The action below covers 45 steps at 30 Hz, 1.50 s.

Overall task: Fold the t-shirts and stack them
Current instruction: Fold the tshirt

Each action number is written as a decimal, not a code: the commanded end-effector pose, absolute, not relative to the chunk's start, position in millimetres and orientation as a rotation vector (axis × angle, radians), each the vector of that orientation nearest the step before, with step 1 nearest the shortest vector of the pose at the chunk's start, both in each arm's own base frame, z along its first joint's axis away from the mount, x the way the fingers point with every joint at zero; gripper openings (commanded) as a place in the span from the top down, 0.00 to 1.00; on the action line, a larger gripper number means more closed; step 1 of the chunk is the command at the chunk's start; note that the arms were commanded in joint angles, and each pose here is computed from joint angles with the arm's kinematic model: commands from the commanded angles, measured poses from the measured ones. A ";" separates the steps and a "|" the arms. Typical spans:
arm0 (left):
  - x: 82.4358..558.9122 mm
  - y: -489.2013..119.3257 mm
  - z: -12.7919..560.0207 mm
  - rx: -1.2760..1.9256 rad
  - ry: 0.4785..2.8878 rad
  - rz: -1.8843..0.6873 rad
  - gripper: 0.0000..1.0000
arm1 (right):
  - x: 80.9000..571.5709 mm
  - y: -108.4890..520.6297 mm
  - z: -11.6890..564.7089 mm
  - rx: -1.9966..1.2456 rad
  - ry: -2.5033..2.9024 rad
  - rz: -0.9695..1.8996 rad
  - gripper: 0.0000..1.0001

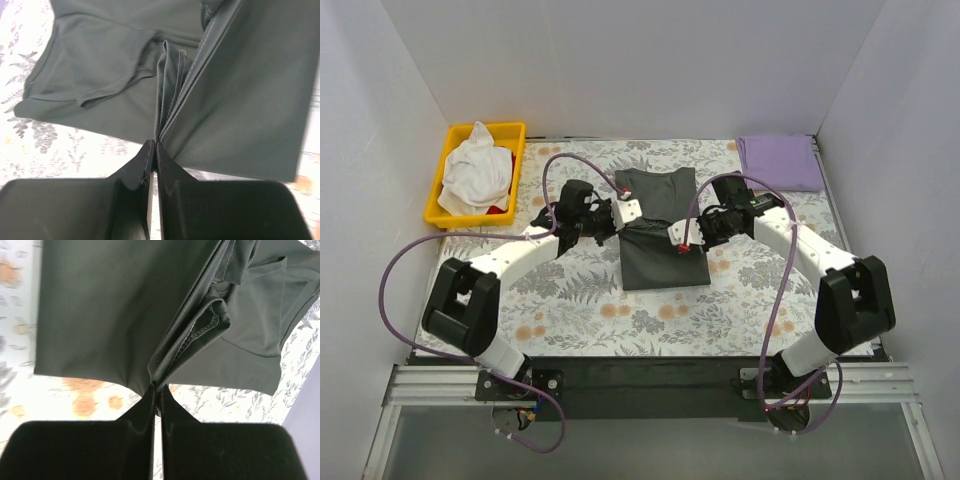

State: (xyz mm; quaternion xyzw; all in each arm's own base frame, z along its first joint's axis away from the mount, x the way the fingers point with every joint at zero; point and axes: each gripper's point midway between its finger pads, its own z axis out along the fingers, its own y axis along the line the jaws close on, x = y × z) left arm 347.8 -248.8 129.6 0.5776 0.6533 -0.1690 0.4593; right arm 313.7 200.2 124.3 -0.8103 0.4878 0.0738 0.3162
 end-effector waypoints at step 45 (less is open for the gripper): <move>298.1 -265.6 108.0 1.408 1.665 -0.670 0.60 | 294.7 188.3 114.7 -2.084 1.366 0.319 0.39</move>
